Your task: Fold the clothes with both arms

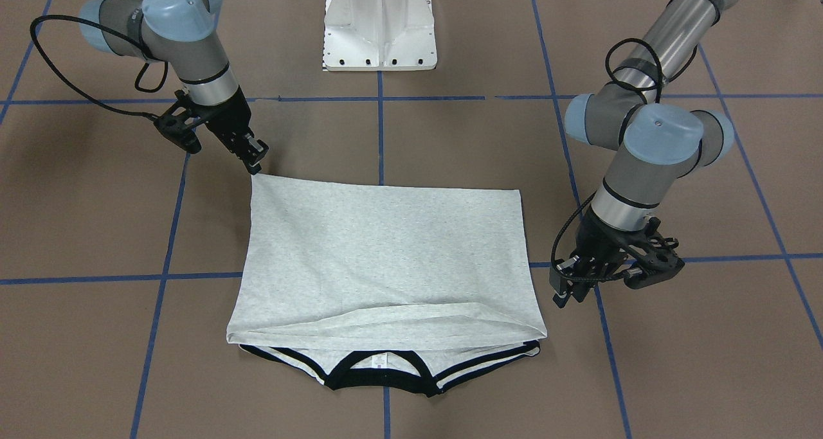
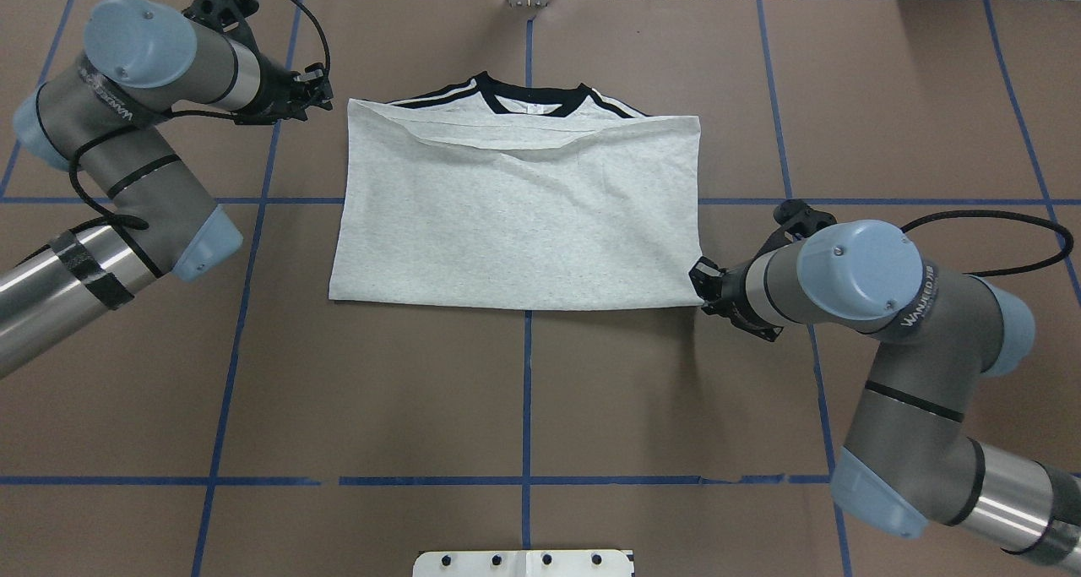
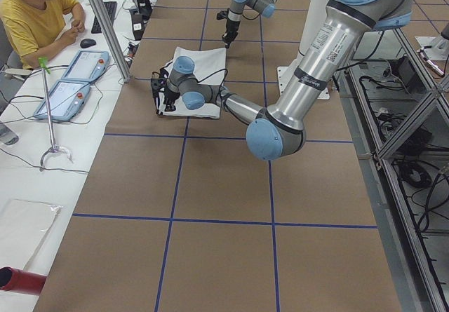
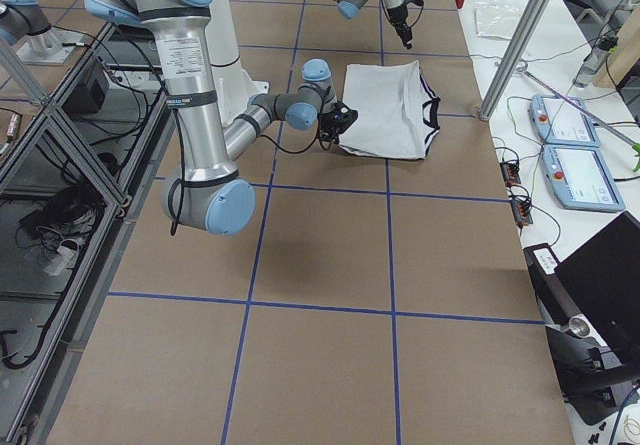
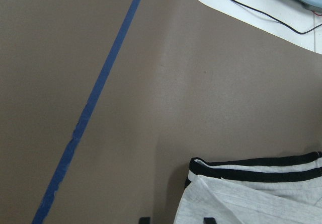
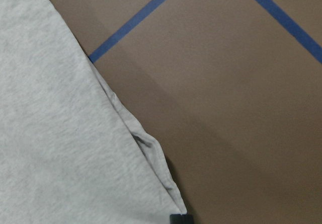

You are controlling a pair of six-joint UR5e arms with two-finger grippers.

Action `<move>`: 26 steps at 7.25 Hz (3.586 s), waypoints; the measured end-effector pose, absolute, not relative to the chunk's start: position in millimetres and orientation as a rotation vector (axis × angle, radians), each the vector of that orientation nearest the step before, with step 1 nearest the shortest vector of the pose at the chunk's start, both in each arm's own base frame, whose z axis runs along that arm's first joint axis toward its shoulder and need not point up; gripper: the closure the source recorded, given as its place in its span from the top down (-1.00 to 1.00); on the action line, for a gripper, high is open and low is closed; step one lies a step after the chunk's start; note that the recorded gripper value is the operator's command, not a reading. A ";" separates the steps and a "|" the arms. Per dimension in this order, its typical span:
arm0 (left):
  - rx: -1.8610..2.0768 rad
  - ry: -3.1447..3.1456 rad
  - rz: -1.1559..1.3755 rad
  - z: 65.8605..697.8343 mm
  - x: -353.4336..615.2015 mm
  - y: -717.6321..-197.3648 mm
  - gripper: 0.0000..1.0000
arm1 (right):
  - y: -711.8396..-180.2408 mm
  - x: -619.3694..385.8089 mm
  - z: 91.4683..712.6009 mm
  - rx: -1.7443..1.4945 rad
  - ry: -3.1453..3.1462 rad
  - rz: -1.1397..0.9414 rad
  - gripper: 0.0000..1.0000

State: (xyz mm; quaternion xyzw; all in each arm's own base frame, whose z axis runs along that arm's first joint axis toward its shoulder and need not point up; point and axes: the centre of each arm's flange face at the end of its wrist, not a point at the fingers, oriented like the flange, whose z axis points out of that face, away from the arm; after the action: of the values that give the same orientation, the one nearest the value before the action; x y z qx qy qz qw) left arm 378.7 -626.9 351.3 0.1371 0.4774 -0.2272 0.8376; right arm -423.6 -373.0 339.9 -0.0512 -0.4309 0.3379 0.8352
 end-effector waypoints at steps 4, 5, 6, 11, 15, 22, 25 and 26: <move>0.182 1.178 -0.431 302.6 352.4 -567.3 0.18 | -238.3 -394.0 320.3 -0.307 -0.930 0.574 -1.00; 0.132 1.222 -0.398 288.7 352.6 -552.3 0.53 | -195.3 -394.1 317.6 -0.389 -0.905 0.529 -1.00; 0.089 1.255 -0.352 277.7 357.8 -537.1 0.98 | -155.9 -397.5 320.4 -0.457 -0.863 0.484 -1.00; -0.143 1.290 -0.373 278.8 382.5 -434.5 0.85 | -101.8 -379.0 310.3 -0.555 -0.818 0.444 1.00; -0.249 1.199 -0.419 299.9 444.3 -384.7 0.52 | -215.5 -341.8 290.1 -0.436 -0.962 0.683 1.00; -0.267 1.121 -0.386 328.7 501.8 -338.8 0.40 | -326.4 -345.6 270.7 -0.260 -1.073 0.776 1.00; -0.272 1.107 -0.379 334.1 510.0 -330.9 0.33 | -329.0 -349.3 269.8 -0.259 -1.073 0.777 1.00; -0.272 1.105 -0.379 335.0 510.6 -330.8 0.27 | -329.2 -349.6 269.5 -0.259 -1.074 0.777 1.00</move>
State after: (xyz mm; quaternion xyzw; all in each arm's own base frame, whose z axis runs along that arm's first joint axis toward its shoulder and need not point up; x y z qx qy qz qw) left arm 510.6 -330.8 335.0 -0.1279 0.5201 -0.1785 0.8254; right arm -349.6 -329.2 269.5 -0.1197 -0.4970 0.3597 0.7806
